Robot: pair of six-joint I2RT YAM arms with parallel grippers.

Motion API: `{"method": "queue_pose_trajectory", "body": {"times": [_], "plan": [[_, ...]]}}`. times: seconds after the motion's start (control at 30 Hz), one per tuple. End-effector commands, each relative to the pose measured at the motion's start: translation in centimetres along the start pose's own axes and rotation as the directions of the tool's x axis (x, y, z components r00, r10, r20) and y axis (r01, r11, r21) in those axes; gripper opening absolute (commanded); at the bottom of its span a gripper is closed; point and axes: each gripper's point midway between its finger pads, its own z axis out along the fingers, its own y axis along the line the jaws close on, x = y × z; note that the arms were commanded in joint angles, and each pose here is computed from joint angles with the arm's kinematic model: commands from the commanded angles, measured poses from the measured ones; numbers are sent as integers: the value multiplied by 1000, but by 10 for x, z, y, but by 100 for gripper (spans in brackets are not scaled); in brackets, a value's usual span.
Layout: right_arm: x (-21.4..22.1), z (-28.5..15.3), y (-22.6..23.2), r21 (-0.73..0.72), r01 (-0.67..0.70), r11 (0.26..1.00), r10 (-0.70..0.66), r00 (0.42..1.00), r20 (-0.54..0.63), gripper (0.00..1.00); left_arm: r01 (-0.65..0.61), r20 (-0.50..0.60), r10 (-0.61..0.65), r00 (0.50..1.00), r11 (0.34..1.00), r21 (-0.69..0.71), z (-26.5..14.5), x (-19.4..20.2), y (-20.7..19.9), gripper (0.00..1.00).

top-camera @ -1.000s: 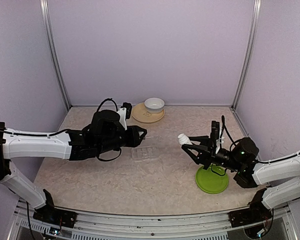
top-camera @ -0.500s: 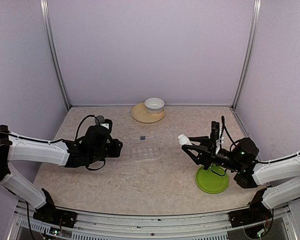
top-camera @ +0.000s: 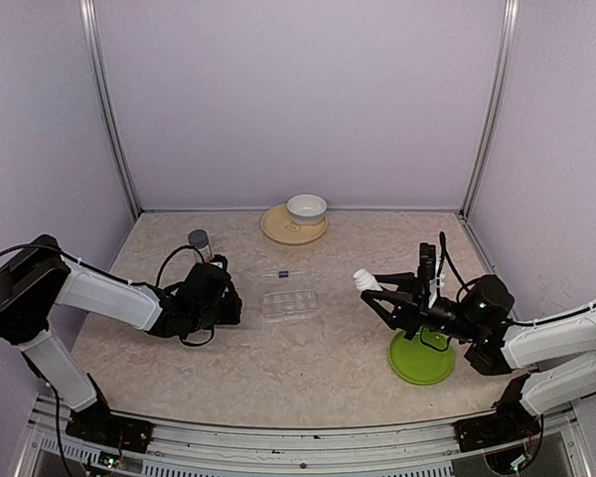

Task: Sort the pills into containers
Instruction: Place the lid of the pill bottle at the center of the board.

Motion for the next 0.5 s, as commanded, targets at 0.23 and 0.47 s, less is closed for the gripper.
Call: {"method": "queue_pose_trajectory", "body": {"times": [0.23,0.47], "plan": [[-4,-1,5,-11,10,1000,-9,1000,22,0,-9,-45,10,999,1000,22,16,18,0,37],[-3,0,3,-4,10,1000,-10,1000,16,0,-5,-42,6,999,1000,15,15,18,2,38]]}}
